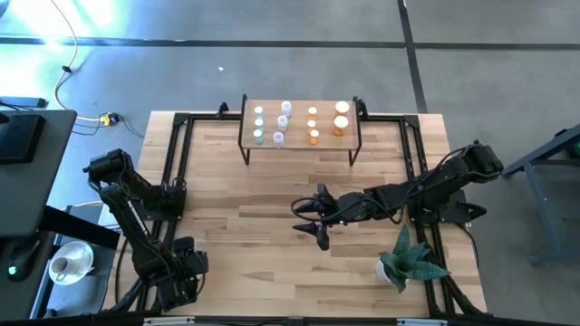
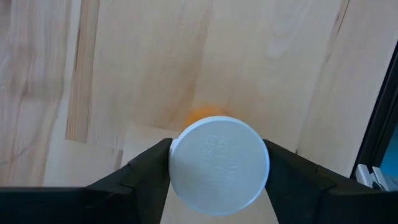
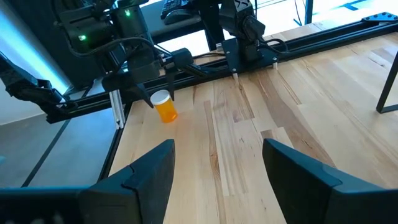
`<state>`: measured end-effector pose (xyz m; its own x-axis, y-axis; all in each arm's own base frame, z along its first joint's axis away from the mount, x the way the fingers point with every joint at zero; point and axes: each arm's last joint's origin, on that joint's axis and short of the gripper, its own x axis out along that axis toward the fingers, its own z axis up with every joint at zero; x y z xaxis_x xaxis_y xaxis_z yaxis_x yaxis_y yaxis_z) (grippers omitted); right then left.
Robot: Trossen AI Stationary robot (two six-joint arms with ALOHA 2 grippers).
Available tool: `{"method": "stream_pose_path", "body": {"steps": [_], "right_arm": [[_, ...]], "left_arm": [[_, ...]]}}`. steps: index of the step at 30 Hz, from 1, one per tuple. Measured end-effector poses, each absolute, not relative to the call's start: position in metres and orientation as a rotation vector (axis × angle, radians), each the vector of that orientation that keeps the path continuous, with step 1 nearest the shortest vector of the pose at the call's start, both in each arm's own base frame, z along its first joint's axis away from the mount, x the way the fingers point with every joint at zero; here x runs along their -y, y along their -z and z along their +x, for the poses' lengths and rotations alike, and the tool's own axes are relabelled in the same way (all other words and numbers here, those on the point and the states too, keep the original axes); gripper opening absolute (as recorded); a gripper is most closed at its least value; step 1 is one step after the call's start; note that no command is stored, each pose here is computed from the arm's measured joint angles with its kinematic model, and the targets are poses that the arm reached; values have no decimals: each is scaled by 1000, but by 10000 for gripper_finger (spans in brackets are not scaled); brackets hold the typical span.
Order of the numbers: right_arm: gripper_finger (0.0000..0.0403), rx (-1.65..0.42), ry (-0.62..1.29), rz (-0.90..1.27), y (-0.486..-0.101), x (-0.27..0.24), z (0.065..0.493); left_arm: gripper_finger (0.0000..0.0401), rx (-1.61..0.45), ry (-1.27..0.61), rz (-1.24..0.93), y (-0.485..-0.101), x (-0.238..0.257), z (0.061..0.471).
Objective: Pick and place medicine bottles onto shelf by color
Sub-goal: Put the large orange pill bottle on the shelf aligned with the other large orange pill bottles
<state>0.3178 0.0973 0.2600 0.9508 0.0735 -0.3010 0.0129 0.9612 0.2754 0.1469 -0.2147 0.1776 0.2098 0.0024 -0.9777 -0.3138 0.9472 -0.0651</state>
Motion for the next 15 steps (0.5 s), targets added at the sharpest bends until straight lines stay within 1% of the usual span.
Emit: {"method": "stream_pose_path", "body": {"steps": [5, 15], "right_arm": [[234, -315, -32, 279, -260, -97, 318], [234, -313, -152, 289, -262, -109, 315]], "left_arm": [[202, -1347, -221, -275, -178, 215, 147], [200, -1343, -192, -307, -181, 215, 156]]}}
